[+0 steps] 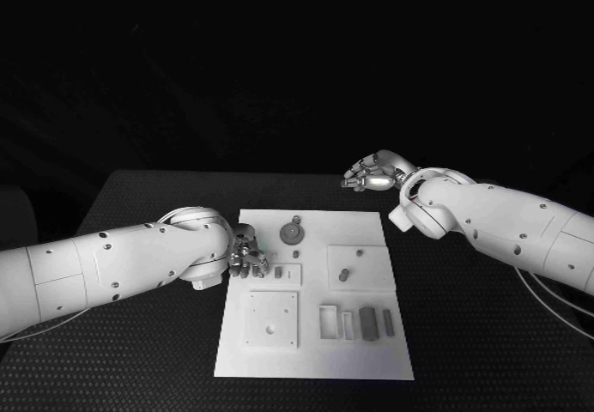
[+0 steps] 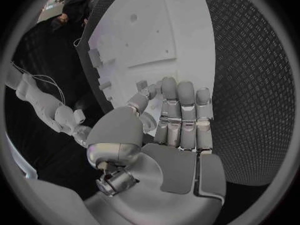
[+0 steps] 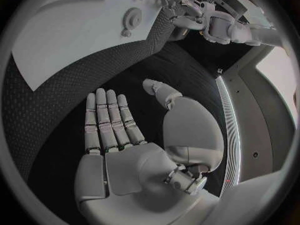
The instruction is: Assemble the parts on the task board
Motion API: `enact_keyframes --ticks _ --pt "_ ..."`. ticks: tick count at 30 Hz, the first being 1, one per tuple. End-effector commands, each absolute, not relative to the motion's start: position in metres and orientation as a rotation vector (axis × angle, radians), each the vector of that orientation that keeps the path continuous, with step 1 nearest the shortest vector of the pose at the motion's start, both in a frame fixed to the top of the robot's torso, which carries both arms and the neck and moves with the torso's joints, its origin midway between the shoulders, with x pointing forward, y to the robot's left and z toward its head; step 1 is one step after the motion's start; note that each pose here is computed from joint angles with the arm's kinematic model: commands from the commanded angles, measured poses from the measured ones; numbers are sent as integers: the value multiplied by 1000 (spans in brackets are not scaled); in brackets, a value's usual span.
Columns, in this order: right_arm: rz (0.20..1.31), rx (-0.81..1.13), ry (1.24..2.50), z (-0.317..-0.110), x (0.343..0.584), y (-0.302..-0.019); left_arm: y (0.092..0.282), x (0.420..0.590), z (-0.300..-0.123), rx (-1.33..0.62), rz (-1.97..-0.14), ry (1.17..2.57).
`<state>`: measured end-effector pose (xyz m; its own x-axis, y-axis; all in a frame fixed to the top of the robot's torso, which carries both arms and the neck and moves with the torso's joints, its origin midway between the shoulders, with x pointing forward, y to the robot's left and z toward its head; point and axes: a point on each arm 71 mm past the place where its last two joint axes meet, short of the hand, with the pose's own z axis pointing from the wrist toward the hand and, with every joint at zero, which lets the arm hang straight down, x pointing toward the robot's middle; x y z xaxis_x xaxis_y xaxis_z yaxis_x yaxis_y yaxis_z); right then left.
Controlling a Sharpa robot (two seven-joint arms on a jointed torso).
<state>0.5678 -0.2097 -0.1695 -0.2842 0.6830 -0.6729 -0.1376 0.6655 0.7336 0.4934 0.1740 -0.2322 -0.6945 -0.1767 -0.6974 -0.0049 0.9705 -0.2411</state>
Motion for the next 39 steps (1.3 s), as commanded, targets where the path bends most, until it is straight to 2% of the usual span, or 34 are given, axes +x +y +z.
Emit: enact_keyframes --ticks 1,28,39 --pt "861 438 1690 -170 567 -208 172 490 -238 -87 -258 2339" --pt "859 440 1688 -170 567 -209 179 492 -239 -125 -220 2317" --pt "856 442 1689 -171 567 -211 189 496 -235 -185 -236 2260"
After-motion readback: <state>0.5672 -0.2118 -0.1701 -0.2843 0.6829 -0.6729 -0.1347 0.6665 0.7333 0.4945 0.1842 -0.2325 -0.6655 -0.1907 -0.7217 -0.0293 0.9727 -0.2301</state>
